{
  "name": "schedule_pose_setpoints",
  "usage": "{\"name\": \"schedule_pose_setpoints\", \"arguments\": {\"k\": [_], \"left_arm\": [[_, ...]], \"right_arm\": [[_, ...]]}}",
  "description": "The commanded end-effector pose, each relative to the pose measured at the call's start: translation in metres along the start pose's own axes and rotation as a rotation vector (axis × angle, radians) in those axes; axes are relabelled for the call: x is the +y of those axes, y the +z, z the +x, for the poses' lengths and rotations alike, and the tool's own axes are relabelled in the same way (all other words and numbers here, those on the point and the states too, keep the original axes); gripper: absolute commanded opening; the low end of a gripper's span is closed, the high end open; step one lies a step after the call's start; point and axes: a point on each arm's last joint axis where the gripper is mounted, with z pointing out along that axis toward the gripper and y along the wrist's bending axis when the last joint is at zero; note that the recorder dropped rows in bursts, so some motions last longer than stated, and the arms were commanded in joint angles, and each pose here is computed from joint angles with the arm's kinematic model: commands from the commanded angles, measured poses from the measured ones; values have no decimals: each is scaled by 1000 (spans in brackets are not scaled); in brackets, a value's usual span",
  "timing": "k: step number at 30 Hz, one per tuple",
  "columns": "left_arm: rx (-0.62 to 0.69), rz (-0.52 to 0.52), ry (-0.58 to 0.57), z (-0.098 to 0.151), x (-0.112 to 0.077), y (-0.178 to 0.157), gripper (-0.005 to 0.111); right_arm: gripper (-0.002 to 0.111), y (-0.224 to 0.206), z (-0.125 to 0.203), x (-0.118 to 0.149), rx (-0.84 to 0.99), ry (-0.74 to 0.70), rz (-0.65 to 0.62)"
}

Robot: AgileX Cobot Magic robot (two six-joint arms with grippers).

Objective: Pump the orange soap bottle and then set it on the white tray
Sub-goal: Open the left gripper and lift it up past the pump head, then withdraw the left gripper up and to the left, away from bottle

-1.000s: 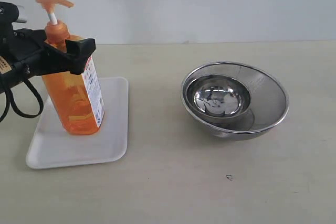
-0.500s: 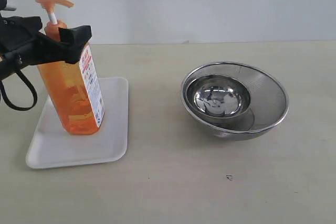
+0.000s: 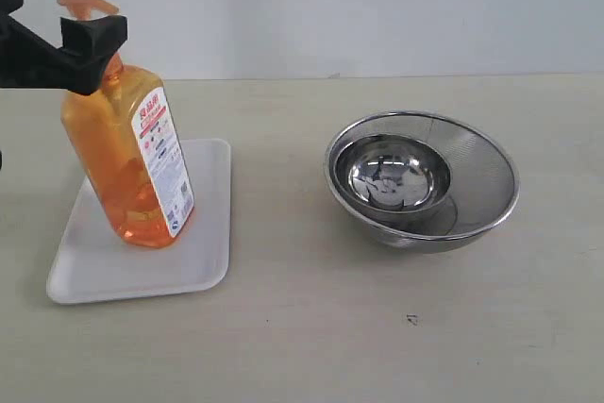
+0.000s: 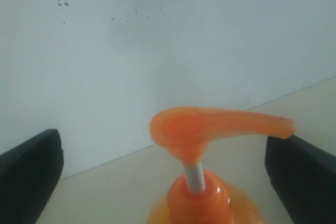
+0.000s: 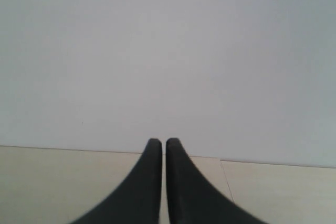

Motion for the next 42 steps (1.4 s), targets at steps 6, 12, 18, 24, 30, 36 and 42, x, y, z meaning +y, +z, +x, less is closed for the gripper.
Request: {"name": "schedule_pose_setpoints", "arguments": {"k": [6, 12, 18, 24, 30, 36, 42], "left_arm": [[63, -35, -14, -17, 5, -29, 97], [-86, -52, -51, -36, 7, -40, 97], [-211, -17, -162, -47, 5, -41, 97], [-167, 9, -137, -39, 2, -33, 97], [-181, 12, -141, -29, 1, -16, 97], [-266, 19, -156, -32, 1, -10, 97], [-180, 11, -156, -23, 1, -6, 97]], "right_arm": [[0, -4, -3, -2, -23, 40, -1], [0, -4, 0, -1, 4, 89, -13], [0, -4, 0, -1, 6, 96, -13], [0, -4, 1, -1, 13, 99, -12], [0, -4, 4, -1, 49, 106, -11], [0, -4, 5, -1, 65, 101, -9], [0, -4, 6, -1, 74, 99, -9]]}}
